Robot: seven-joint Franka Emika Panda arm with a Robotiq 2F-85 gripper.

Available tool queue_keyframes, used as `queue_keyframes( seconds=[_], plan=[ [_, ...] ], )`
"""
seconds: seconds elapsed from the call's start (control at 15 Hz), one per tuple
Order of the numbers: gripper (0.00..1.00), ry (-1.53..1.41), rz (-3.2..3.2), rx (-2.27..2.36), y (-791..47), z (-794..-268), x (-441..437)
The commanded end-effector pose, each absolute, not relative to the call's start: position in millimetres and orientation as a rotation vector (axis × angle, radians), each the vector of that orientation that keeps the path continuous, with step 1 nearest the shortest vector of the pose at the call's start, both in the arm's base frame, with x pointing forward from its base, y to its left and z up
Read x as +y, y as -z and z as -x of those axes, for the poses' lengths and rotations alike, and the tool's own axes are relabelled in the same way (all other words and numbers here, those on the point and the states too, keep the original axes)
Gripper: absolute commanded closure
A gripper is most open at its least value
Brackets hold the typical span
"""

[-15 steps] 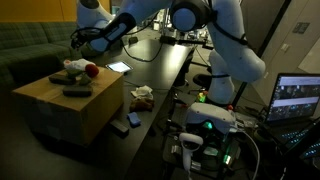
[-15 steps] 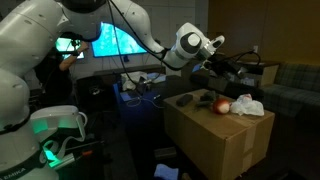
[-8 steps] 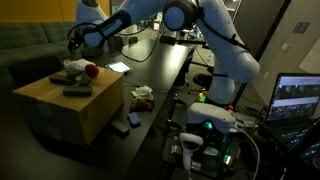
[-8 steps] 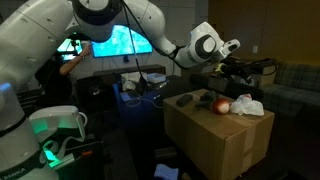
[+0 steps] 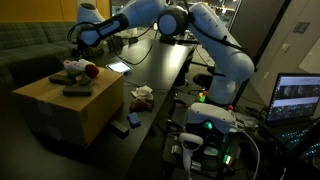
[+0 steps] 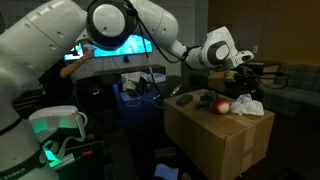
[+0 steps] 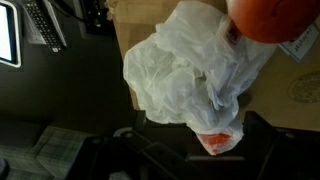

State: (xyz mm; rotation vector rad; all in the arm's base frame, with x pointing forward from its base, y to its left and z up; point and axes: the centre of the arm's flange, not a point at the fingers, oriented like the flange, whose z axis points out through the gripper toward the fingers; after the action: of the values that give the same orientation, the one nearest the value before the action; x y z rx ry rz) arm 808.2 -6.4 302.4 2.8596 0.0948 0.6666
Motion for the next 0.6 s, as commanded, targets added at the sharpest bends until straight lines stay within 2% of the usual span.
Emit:
queue_keyframes(
  seconds=[0.0, 0.53],
  plan=[
    [0.0, -0.621, -2.889, 0.152, -294.6, -850.9, -6.3],
    [0.0, -0.463, -2.905, 0.201, -260.4, -866.0, -6.0]
  ],
)
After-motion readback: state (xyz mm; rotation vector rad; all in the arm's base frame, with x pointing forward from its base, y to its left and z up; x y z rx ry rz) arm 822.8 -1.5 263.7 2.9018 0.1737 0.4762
